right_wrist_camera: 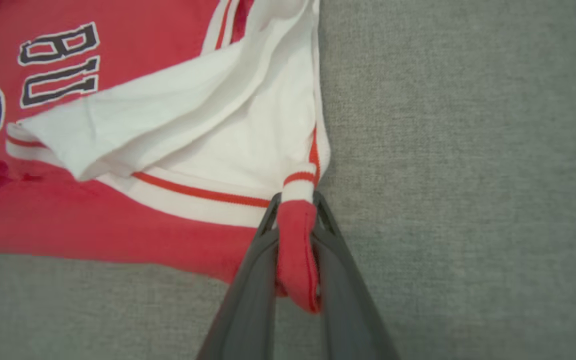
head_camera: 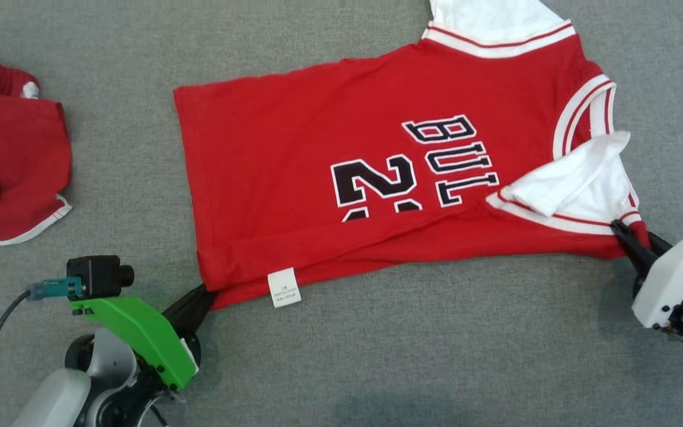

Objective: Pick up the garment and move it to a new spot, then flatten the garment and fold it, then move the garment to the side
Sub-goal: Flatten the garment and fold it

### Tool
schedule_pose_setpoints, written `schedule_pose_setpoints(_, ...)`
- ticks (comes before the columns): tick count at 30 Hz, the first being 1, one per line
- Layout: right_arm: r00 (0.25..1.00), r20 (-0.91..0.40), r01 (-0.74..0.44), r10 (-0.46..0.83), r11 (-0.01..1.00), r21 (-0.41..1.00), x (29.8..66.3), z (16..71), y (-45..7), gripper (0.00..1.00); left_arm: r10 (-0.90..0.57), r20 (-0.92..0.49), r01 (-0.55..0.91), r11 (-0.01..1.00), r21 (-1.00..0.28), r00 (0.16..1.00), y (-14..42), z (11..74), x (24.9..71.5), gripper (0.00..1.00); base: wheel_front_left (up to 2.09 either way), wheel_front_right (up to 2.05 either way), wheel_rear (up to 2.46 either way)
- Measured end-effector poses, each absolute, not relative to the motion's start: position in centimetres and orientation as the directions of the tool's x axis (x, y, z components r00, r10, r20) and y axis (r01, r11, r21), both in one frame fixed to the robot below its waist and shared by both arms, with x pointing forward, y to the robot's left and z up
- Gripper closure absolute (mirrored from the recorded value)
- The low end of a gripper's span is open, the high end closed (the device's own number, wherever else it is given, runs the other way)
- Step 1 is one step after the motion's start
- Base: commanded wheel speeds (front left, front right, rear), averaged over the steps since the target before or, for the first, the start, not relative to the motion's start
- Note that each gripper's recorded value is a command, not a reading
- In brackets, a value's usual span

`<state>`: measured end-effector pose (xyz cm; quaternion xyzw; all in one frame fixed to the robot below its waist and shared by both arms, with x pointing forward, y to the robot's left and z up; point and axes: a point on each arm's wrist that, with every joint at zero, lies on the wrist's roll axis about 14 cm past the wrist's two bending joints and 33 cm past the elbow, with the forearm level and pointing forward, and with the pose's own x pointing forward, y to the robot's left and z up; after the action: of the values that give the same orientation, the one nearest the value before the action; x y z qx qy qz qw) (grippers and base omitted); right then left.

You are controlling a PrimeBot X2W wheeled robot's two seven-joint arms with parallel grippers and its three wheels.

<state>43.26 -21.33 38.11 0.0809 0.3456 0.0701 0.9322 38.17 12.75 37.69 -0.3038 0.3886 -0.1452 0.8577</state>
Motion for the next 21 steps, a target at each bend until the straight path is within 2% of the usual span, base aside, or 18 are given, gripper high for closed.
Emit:
schedule_pose_setpoints(4, 0.742, -0.646, -0.074, 0.182, 0.979, 0.192, 41.9, 40.7, -23.2, 1.0, -0.516, -0.562, 0.064, 0.771, -0.634, 0.647, 13.2, 40.0, 37.3, 1.0, 0.0, 0.0, 0.0)
schedule_pose_setpoints(8, 0.701, -0.688, -0.081, 0.187, 0.98, 0.184, 39.3, 42.1, -24.3, 1.0, -0.557, -0.554, 0.108, 0.759, -0.642, 0.619, 13.0, 41.7, 35.7, 1.0, 0.0, 0.0, 0.0)
schedule_pose_setpoints(14, 0.605, -0.767, -0.051, 0.215, 0.971, 0.232, 35.0, 40.4, -24.0, 1.0, -0.603, -0.604, 0.08, 0.739, -0.669, 0.522, 11.8, 40.4, 32.1, 1.0, 0.0, 0.0, 0.0)
schedule_pose_setpoints(16, 0.589, -0.781, -0.043, 0.207, 0.973, 0.225, 34.7, 39.6, -24.0, 1.0, -0.595, -0.613, 0.051, 0.738, -0.673, 0.519, 11.7, 39.7, 31.9, 1.0, 0.0, 0.0, 0.0)
schedule_pose_setpoints(17, 0.589, -0.783, -0.036, 0.2, 0.974, 0.222, 34.6, 39.2, -24.0, 1.0, -0.59, -0.614, 0.041, 0.738, -0.674, 0.524, 11.6, 39.4, 32.0, 0.67, 0.0, 0.0, 0.0)
schedule_pose_setpoints(18, 0.587, -0.786, -0.03, 0.196, 0.975, 0.22, 34.6, 38.8, -23.9, 1.0, -0.584, -0.616, 0.028, 0.738, -0.674, 0.529, 11.6, 39.1, 32.2, 0.14, 0.0, 0.0, 0.0)
schedule_pose_setpoints(19, 0.586, -0.787, -0.027, 0.192, 0.976, 0.217, 34.6, 38.4, -23.9, 0.71, -0.577, -0.617, 0.026, 0.741, -0.671, 0.535, 11.6, 38.9, 32.3, 0.0, 0.0, 0.0, 0.0)
schedule_pose_setpoints(20, 0.59, -0.785, -0.028, 0.19, 0.976, 0.215, 34.6, 38.2, -23.8, 0.0, -0.571, -0.618, 0.021, 0.744, -0.668, 0.541, 11.7, 38.8, 32.5, 0.0, 0.0, 0.0, 0.0)
schedule_pose_setpoints(21, 0.593, -0.783, -0.029, 0.187, 0.977, 0.212, 34.7, 38.1, -23.8, 0.0, -0.565, -0.616, 0.019, 0.745, -0.667, 0.549, 11.7, 38.7, 32.7, 0.0, 0.0, 0.0, 0.0)
